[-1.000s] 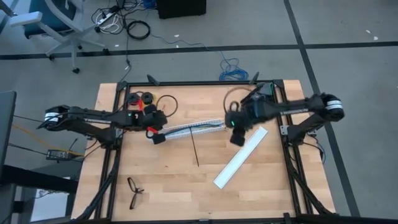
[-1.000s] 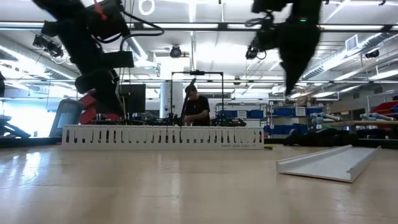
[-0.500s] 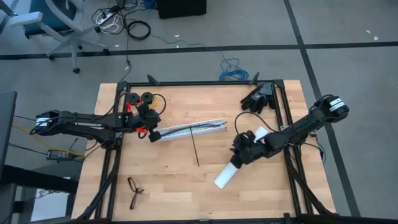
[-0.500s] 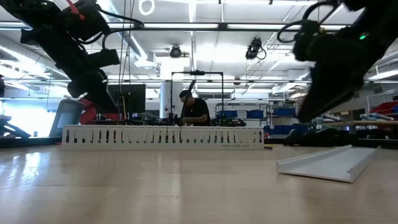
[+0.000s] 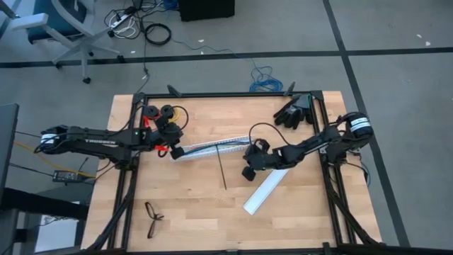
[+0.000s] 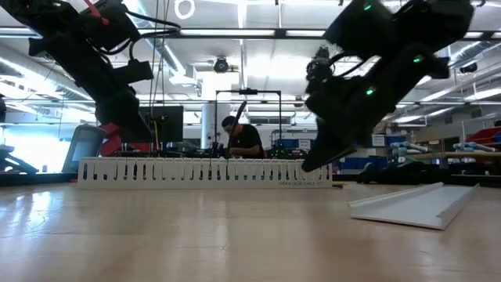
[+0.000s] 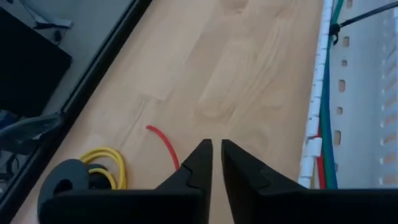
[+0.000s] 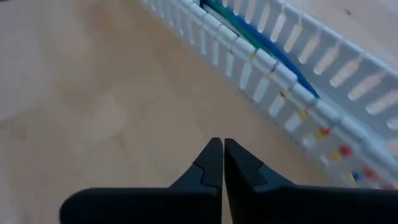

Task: Ziptie cables
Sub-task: Put the zip-tied cables into the white cable duct

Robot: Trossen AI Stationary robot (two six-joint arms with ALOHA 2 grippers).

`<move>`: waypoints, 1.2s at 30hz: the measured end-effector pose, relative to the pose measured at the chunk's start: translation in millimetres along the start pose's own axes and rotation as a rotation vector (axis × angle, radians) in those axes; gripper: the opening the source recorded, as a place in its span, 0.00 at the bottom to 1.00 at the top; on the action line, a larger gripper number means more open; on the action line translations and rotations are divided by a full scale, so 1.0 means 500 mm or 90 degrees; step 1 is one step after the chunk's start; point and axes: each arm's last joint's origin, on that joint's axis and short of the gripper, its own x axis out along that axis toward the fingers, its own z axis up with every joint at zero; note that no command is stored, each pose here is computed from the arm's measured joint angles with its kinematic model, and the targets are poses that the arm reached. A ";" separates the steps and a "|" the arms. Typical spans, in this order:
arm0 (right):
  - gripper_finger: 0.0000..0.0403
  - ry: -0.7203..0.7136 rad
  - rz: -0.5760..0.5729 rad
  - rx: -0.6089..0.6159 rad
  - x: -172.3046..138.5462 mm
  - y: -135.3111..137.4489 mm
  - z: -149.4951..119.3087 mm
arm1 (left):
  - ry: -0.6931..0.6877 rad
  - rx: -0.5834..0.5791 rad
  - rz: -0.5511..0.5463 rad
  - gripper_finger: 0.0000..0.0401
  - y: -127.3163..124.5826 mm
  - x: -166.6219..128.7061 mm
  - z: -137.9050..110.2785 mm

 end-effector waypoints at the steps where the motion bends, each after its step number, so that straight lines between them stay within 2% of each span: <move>1: 0.01 0.002 -0.004 -0.001 0.008 -0.002 0.004 | 0.003 -0.010 0.002 0.13 0.001 0.001 -0.001; 4: 0.02 0.002 -0.020 0.003 0.028 -0.010 0.016 | 0.025 -0.042 0.014 0.16 0.004 0.009 -0.005; 7: 0.01 0.005 -0.032 0.014 0.038 -0.025 0.024 | 0.079 -0.039 0.016 0.15 0.004 0.026 -0.018; 12: 0.00 0.017 -0.031 0.036 0.049 -0.051 0.036 | 0.152 -0.047 -0.032 0.10 -0.004 0.060 -0.033; 17: 0.00 0.044 -0.047 0.024 0.062 -0.078 0.037 | 0.209 -0.062 -0.119 0.04 -0.021 0.079 -0.047; 22: 0.00 0.047 -0.075 0.034 0.075 -0.113 0.047 | 0.239 -0.111 -0.238 0.01 -0.043 0.077 -0.049; 25: 0.00 0.036 -0.068 0.043 0.081 -0.130 0.059 | 0.224 -0.125 -0.304 0.01 -0.066 0.069 -0.041; 28: 0.00 0.020 -0.039 0.067 0.088 -0.147 0.075 | 0.170 -0.129 -0.362 0.01 -0.089 0.060 -0.024; 31: 0.00 -0.005 -0.024 0.083 0.092 -0.160 0.089 | 0.105 -0.125 -0.398 0.01 -0.113 0.060 -0.006; 36: 0.00 -0.032 -0.021 0.082 0.097 -0.167 0.128 | 0.059 -0.119 -0.433 0.00 -0.154 0.085 0.004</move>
